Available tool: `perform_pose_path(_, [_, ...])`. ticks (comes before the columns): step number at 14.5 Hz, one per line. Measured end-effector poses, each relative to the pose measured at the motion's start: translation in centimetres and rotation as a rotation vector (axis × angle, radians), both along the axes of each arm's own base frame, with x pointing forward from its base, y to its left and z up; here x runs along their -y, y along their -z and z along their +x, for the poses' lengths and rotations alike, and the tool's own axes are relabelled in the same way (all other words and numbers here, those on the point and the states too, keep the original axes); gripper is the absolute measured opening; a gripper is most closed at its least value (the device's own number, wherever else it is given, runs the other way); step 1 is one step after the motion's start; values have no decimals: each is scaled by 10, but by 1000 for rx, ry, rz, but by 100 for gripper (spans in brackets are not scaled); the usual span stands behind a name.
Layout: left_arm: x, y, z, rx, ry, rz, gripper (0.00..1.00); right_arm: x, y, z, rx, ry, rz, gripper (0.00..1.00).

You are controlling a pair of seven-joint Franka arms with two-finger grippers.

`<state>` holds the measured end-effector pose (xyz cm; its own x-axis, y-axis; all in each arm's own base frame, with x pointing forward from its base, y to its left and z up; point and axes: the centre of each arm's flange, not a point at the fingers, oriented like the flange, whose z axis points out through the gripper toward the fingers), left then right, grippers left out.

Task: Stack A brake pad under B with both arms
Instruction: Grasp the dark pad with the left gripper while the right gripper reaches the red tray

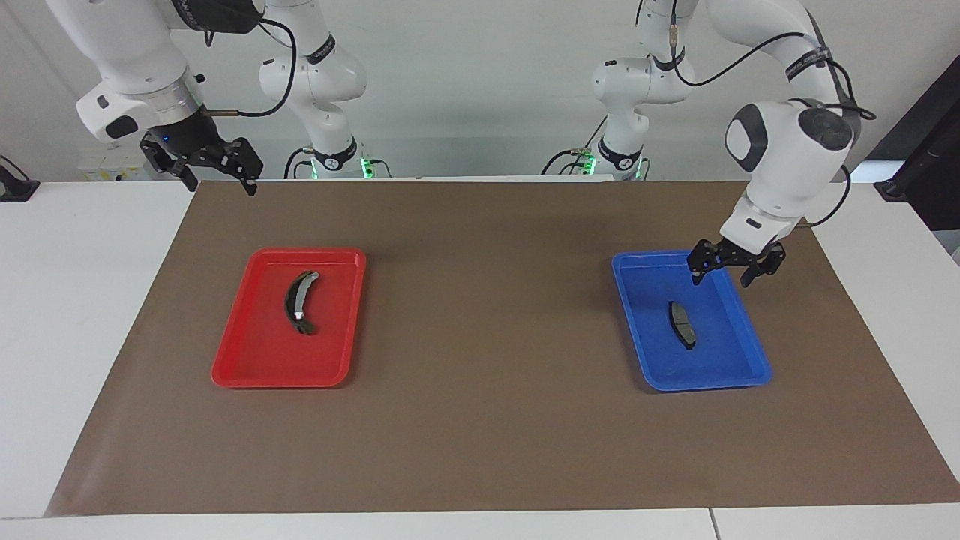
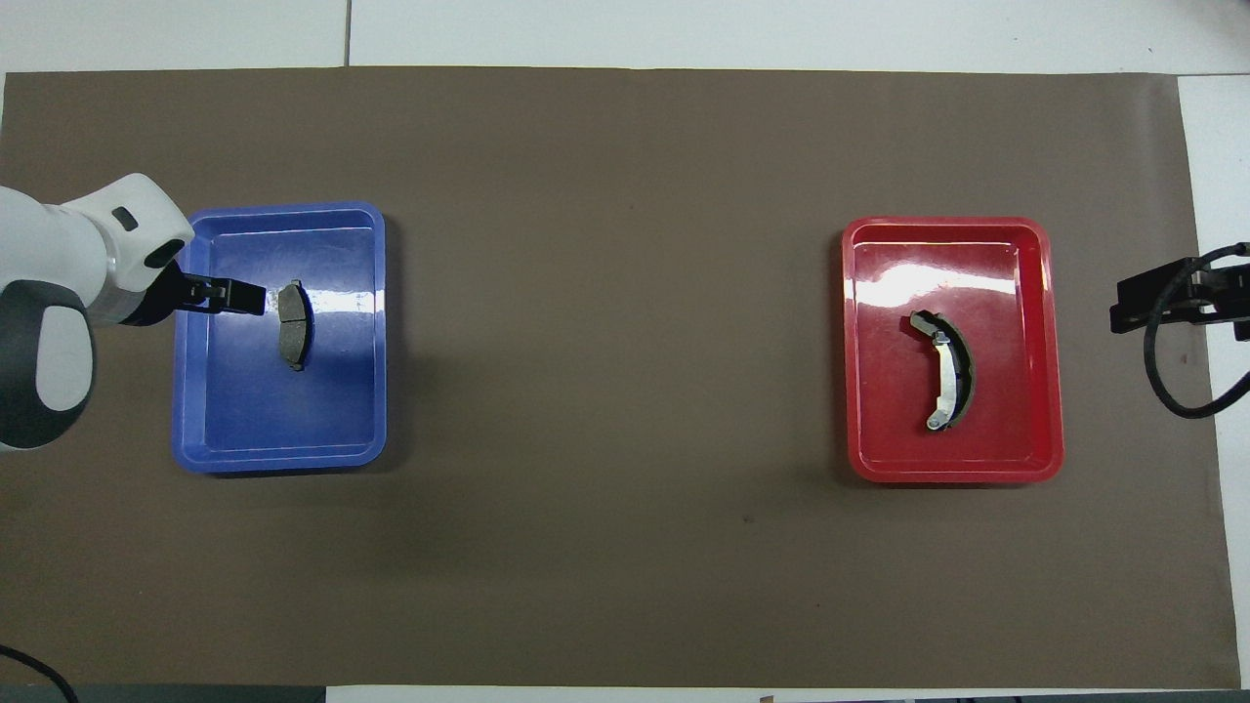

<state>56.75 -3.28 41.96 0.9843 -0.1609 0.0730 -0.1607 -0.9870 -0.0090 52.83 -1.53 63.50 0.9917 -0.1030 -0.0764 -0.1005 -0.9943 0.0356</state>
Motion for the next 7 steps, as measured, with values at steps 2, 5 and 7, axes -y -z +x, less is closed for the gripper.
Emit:
perform_pose_path(2, [0, 46, 1, 13, -4, 1, 97, 0, 2, 0, 0, 0, 0, 100])
perform_pose_path(5, [-1, 96, 5, 41, -12, 3, 97, 0, 4, 3, 14, -1, 0, 100])
perform_pose_path(7, [0, 114, 5, 27, -32, 3, 97, 0, 6, 4, 17, -1, 0, 100])
